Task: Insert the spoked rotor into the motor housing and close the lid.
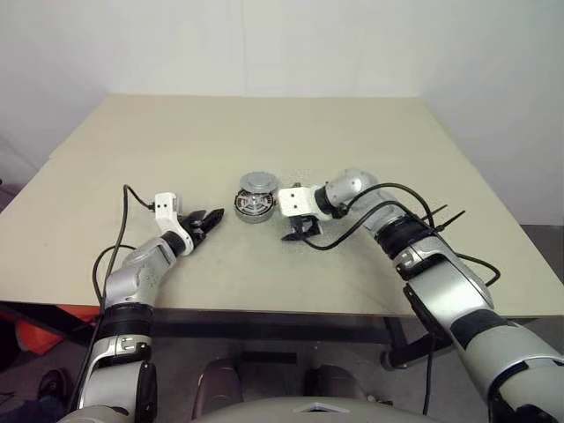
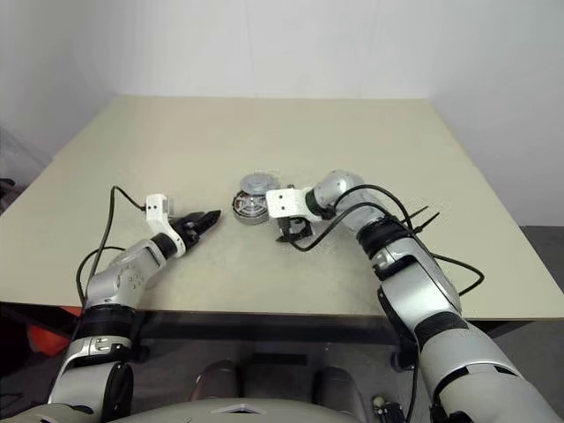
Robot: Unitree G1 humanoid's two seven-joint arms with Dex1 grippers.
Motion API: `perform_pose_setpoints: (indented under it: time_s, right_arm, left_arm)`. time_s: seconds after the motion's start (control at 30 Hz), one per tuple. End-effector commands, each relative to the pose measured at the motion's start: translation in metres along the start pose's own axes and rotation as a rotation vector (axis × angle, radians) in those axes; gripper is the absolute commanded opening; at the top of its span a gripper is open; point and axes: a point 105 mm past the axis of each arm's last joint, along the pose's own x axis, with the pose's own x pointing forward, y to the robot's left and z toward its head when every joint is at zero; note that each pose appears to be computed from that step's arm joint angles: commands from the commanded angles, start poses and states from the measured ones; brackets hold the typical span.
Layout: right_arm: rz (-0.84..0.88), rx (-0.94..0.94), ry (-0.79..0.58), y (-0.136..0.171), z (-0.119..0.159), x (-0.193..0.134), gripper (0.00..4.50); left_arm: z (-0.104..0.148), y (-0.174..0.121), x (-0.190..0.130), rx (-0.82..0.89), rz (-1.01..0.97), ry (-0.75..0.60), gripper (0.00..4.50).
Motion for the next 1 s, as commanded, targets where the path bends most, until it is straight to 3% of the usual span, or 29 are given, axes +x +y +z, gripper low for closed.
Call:
perform_pose_setpoints:
  time_s: [0.03, 0.7, 0.83, 1.0]
  right_arm:
    - [-0.066, -0.069, -0.002, -0.018, 0.013, 0.0, 4.49]
    - [0.018, -0.088, 0.013, -0.005, 0.011, 0.023, 4.49]
    - [0.051, -0.108, 0.026, -0.002, 0.011, 0.024, 3.56]
    - [0.071, -0.144, 0.051, -0.014, 0.017, 0.016, 3.56]
  left_arm:
    - [0.009, -0.001, -0.004, 0.014, -0.003, -0.036, 3.38]
    - [0.006, 0.006, -0.012, 0.011, 0.032, -0.036, 3.38]
    - [0.006, 0.006, -0.012, 0.009, 0.033, -0.033, 3.38]
    - [0.003, 0.004, -0.011, 0.005, 0.031, -0.028, 3.38]
